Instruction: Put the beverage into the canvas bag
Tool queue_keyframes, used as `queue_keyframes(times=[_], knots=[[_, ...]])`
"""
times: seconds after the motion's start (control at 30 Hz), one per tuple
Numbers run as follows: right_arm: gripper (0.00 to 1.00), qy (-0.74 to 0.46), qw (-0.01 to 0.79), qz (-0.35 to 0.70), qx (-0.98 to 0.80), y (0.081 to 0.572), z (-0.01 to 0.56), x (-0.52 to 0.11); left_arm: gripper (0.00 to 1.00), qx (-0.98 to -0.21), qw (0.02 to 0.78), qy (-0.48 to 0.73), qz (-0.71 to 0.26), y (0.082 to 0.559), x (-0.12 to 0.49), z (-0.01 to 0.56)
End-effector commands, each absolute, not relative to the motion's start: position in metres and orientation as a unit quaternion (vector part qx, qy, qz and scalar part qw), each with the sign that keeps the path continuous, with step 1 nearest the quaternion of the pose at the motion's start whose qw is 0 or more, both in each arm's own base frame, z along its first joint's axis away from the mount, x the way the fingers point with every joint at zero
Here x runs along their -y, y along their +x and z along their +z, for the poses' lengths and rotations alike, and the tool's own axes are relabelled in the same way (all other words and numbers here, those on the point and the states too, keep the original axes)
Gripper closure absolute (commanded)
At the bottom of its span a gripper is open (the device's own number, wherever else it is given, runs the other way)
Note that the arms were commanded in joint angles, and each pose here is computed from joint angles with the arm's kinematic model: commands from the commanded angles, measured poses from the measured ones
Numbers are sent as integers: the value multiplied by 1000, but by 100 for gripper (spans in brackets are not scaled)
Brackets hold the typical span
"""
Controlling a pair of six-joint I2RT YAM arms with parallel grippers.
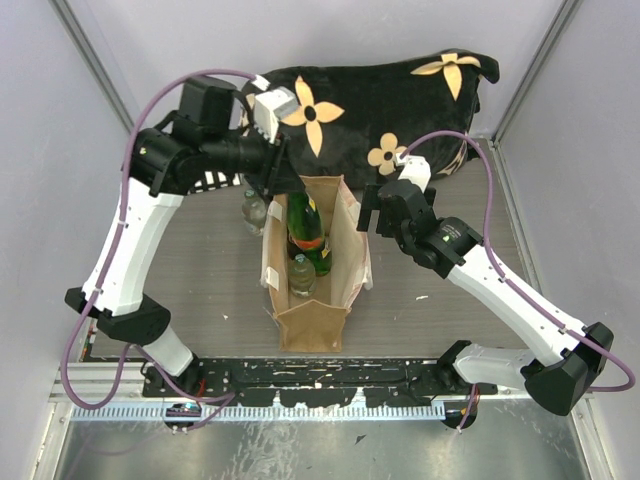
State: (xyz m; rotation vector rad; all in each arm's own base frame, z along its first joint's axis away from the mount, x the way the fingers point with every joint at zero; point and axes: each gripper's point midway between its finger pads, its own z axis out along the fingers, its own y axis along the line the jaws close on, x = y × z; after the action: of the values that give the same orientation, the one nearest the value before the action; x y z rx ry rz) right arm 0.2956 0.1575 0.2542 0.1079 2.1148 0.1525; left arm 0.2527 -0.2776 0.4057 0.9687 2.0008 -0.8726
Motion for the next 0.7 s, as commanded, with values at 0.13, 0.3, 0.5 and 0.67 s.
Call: queue_keyframes(times=[0.13,0.3,0.5,0.67], knots=[[0,70,505,51,-859,287,274,-136,100,-731,380,444,-352,234,305,395],[0,74,501,46,-861,283,273,-131,100,-736,360,457,-345,232,314,364],[0,73,498,43,-863,281,272,-128,100,-738,354,458,-347,234,325,347],[0,75,496,44,-864,279,271,-127,100,-740,347,459,-348,233,328,332]])
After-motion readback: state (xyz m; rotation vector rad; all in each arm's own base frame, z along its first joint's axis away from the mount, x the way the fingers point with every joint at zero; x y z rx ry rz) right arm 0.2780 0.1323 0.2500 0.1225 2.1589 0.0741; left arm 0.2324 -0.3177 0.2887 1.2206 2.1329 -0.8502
